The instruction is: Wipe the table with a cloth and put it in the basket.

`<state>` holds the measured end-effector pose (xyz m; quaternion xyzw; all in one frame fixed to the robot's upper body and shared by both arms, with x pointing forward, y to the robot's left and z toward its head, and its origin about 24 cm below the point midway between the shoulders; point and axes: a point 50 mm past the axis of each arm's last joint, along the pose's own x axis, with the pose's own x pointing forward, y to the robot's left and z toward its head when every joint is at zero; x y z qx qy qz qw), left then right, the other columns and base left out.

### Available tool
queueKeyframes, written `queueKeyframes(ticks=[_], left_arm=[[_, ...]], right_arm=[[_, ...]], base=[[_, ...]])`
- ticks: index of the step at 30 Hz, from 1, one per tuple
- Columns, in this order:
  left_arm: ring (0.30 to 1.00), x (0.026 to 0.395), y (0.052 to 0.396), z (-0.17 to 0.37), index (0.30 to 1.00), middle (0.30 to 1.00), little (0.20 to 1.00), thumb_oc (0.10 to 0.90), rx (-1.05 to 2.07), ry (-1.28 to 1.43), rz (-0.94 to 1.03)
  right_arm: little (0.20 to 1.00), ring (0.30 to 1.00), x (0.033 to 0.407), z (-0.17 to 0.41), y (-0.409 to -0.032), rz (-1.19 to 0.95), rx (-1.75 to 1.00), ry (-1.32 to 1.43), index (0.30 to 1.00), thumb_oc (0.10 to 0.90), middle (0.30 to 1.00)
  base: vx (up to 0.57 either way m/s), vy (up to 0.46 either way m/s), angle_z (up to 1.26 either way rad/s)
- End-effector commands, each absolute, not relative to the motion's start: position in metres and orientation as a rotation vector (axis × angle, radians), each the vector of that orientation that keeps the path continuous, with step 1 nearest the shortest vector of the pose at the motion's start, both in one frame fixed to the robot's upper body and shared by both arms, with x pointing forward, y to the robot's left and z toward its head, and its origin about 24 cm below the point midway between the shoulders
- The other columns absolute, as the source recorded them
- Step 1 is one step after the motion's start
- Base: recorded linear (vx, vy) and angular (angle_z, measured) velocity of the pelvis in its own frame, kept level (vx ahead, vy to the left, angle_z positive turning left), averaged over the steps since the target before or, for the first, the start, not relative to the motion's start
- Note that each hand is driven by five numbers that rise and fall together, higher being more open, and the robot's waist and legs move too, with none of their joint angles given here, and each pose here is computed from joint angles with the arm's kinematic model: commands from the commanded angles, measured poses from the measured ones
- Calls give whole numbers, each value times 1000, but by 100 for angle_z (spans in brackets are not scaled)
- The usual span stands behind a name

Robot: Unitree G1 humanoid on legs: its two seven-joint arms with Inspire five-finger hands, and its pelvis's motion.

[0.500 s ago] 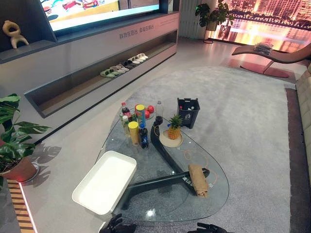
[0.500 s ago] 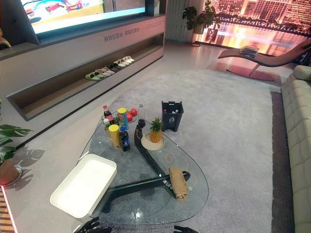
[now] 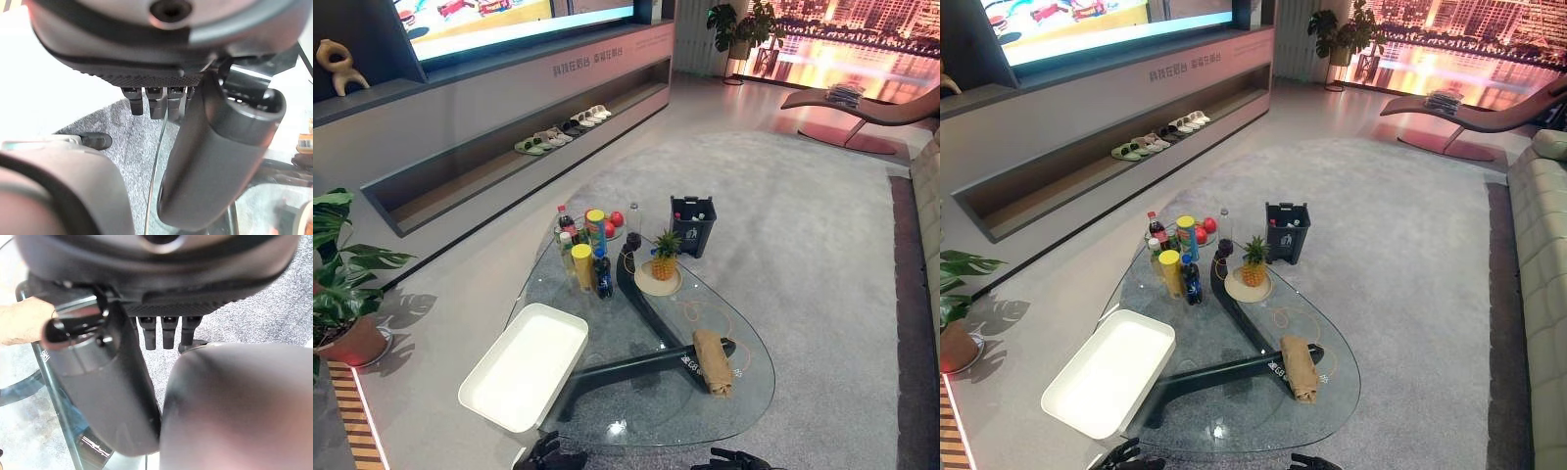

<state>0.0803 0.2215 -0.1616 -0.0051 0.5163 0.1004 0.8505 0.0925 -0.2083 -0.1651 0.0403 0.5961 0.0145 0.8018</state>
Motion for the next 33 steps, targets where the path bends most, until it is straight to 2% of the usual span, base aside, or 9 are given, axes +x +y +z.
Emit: queueKeyframes(ticks=[1, 13, 18, 25, 33], left_arm=[[900, 125, 206, -153, 900, 900, 900, 800, 13, 973, 156], [900, 148, 199, -144, 900, 900, 900, 800, 97, 882, 108], [900, 156, 200, -139, 900, 900, 900, 800, 114, 850, 112], [900, 173, 202, -128, 900, 900, 900, 800, 120, 772, 136], [900, 190, 197, -117, 900, 900, 900, 800, 131, 691, 134]], right_arm=[[900, 900, 120, -160, -201, 78, 20, 1206, 900, 800, 900], [900, 900, 165, -140, -198, 24, -56, 959, 900, 800, 900], [900, 900, 196, -117, -196, -24, -99, 780, 900, 800, 900], [900, 900, 248, -44, -190, -140, -190, 376, 900, 800, 900], [900, 900, 281, 22, -202, -359, -273, 29, 900, 800, 900]], base=[[0, 0, 0], [-48, 7, -5], [-67, -12, -1], [-73, 1, -6], [-41, 32, -2]])
